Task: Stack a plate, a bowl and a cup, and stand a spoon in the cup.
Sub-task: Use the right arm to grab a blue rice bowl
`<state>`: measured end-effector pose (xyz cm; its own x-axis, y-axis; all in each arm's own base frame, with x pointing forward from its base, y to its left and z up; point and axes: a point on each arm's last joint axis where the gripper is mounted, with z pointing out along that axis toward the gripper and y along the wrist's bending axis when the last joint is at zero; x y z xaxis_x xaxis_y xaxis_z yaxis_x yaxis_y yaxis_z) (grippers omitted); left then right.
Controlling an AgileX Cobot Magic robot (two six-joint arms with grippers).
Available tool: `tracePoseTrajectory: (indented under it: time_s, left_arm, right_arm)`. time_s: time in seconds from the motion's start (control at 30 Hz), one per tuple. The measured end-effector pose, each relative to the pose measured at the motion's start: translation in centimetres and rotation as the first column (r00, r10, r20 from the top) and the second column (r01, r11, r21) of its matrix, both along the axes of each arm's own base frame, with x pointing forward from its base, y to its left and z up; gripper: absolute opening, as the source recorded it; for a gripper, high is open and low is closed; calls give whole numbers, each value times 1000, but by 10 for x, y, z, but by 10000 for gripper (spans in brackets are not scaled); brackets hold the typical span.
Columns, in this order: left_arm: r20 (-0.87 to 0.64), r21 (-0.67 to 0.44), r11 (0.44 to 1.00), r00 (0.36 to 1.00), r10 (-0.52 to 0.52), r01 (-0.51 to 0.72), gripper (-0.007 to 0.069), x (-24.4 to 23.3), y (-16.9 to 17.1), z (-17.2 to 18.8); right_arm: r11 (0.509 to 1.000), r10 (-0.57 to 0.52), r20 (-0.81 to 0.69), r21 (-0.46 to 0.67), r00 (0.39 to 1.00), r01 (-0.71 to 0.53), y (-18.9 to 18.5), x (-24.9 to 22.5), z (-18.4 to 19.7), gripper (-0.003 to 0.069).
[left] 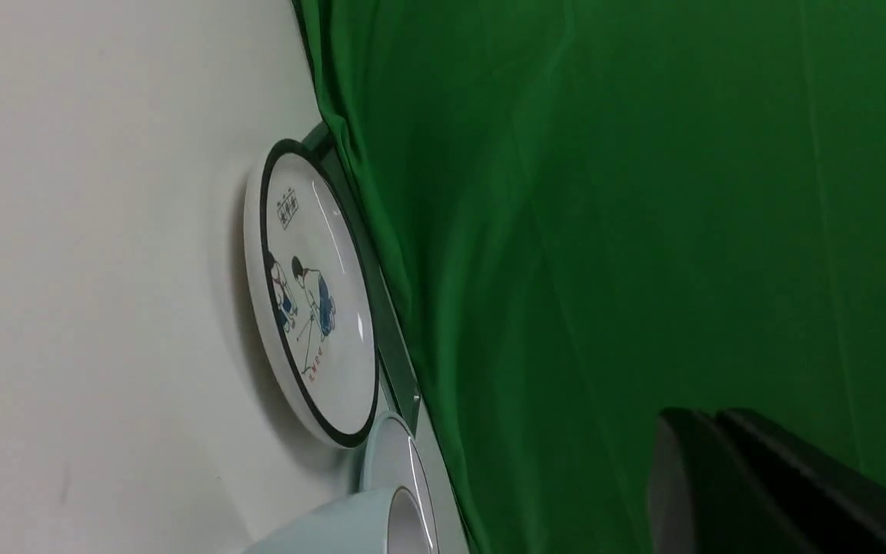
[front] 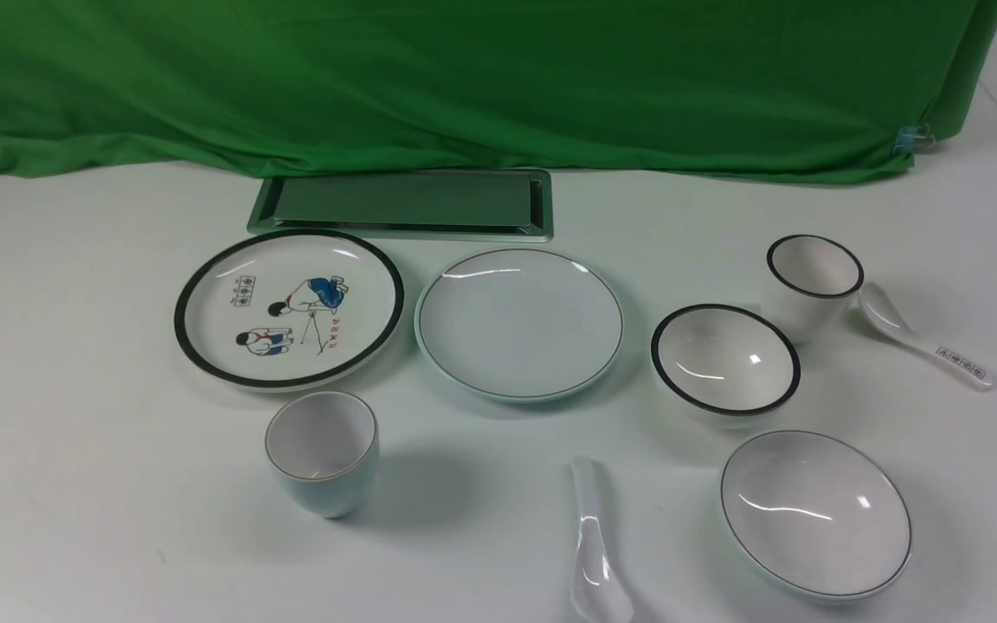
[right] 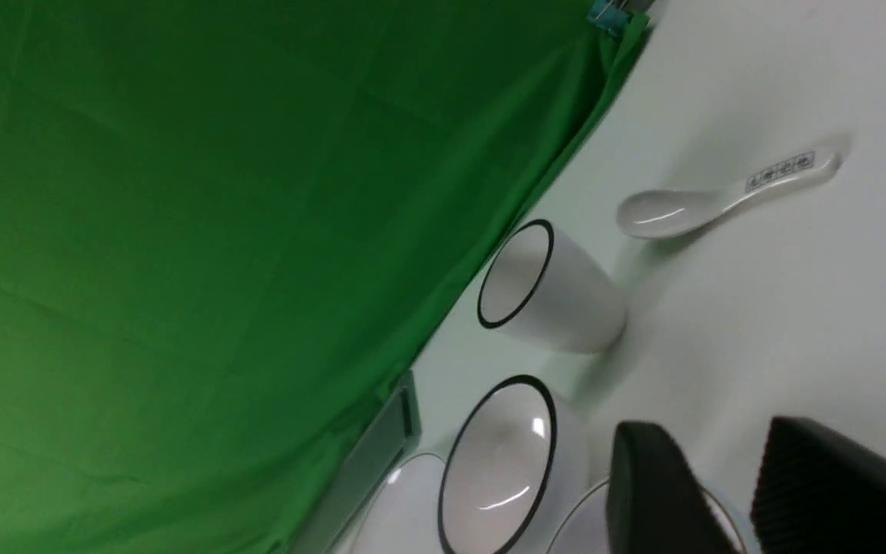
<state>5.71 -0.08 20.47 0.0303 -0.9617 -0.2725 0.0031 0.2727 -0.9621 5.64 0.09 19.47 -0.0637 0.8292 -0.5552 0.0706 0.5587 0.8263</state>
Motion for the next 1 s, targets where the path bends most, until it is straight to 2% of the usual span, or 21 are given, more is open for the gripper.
tracePoseTrajectory:
  time_s: [0.2,0.23,0.3,0.33,0.37,0.4,0.47,0.5,0.53,0.57,0.6,0.63,0.67,0.73,0.77,0.8,0.83,0.9,1.0]
  left_arm:
    - [-1,12,1000,1000,2,-2,-29,0,0,0]
    - [5,47,999,1000,-5,4,-29,-1,-1,5]
    - [39,128,992,999,-19,14,-29,-4,-2,22]
    - [66,226,974,997,-34,18,-29,-8,-4,37]
    - [72,242,970,997,-37,18,-29,-9,-4,40]
    - [87,366,930,994,-62,26,-29,-14,-8,64]
    - [10,520,851,995,-97,78,-29,-13,-11,88]
    - [-1,523,848,995,-97,83,-29,-12,-11,87]
    - [-128,615,769,985,-117,172,-29,-1,-12,100]
    - [-220,670,700,967,-129,246,-29,6,-12,108]
    - [-301,688,653,943,-139,316,-29,17,-12,111]
    - [-319,696,636,937,-143,334,-29,18,-12,114]
    - [-445,717,527,881,-160,457,-29,36,-12,122]
    - [-547,714,419,820,-168,561,-29,52,-11,133]
    - [-609,693,369,777,-161,620,-28,65,-9,139]
    - [-626,679,366,762,-165,637,-28,67,-9,137]
    - [-693,633,333,703,-157,699,-25,81,-7,141]
    - [-767,561,310,623,-156,768,-11,104,-4,147]
    - [-828,474,289,533,-176,831,34,132,-4,140]
  right_arm:
    - [1000,-1,3,-20,1000,1,0,0,0,242]
    - [999,5,19,-47,1000,-4,0,0,2,242]
    - [994,27,51,-103,998,-22,1,0,5,242]
    - [984,51,61,-174,997,-39,2,0,6,241]
    - [984,54,61,-174,997,-43,2,0,6,241]
    - [959,91,62,-274,994,-71,4,0,12,220]
    - [904,139,55,-414,989,-104,6,1,29,148]
    - [898,140,54,-428,989,-104,6,2,31,139]
    - [833,175,37,-538,984,-128,8,6,49,65]
    - [778,199,26,-612,980,-142,9,10,63,39]
    - [734,215,-11,-657,976,-170,11,16,71,25]
    - [723,222,-18,-668,975,-177,12,17,73,23]
    - [616,252,-94,-752,963,-234,16,30,93,15]
    - [512,276,-185,-802,943,-307,21,44,110,13]
    - [443,287,-265,-816,921,-372,24,55,120,13]
    - [430,286,-279,-817,917,-383,25,57,121,13]
    - [353,290,-380,-811,878,-467,29,70,130,13]
    - [252,286,-525,-766,801,-592,35,87,138,13]
    - [161,274,-687,-657,673,-737,43,108,134,13]
